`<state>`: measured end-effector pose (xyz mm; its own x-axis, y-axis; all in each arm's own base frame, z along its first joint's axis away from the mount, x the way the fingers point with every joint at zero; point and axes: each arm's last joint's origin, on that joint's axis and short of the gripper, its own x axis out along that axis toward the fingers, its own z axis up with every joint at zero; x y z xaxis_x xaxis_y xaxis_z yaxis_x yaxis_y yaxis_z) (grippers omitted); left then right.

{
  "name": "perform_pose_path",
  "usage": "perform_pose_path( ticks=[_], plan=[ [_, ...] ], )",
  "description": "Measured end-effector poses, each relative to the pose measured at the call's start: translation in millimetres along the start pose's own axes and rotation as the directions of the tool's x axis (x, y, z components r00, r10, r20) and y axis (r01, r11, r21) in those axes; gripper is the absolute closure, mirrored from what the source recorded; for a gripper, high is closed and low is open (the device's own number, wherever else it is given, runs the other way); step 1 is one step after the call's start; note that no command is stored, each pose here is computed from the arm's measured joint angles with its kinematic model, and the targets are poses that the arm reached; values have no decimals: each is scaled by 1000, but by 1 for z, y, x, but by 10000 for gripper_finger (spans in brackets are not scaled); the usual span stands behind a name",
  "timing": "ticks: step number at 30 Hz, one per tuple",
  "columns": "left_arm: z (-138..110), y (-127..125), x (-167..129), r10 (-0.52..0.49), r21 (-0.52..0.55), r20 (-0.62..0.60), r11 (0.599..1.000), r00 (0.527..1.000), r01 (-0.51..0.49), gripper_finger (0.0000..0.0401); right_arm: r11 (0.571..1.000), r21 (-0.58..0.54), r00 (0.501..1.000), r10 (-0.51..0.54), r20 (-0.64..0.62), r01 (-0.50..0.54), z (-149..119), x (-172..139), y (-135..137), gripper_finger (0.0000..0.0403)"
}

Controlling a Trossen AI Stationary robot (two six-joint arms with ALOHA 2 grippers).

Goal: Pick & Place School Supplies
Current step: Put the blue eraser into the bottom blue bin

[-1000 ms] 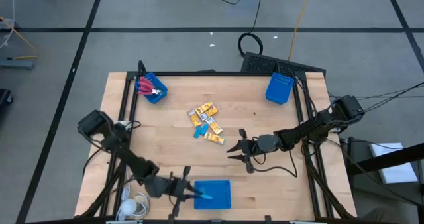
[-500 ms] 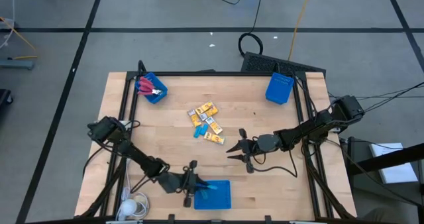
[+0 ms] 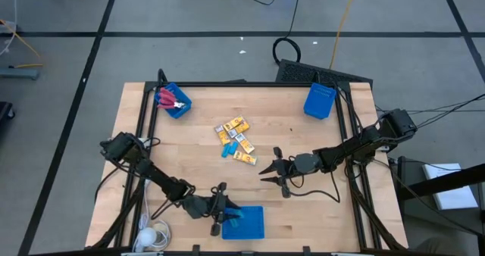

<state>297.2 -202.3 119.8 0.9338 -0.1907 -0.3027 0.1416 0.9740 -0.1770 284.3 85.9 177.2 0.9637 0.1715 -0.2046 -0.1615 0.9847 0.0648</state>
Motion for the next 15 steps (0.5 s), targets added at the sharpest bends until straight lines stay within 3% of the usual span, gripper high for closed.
perform_pose_path(
  ticks=[5, 11, 15],
  plan=[
    [4, -1, -1, -4, -6, 13, 1000, 1000, 4, 270, 1000, 0, 1000, 0, 0, 0, 0, 0, 0, 312],
    [32, -3, -16, 2, -12, 46, 1000, 999, -2, 270, 1000, 0, 1000, 0, 0, 0, 0, 0, 0, 312],
    [52, 3, -35, 173, -47, 40, 984, 984, -171, 270, 1000, 0, 1000, 0, -1, 0, 0, 0, 0, 312]
  ],
)
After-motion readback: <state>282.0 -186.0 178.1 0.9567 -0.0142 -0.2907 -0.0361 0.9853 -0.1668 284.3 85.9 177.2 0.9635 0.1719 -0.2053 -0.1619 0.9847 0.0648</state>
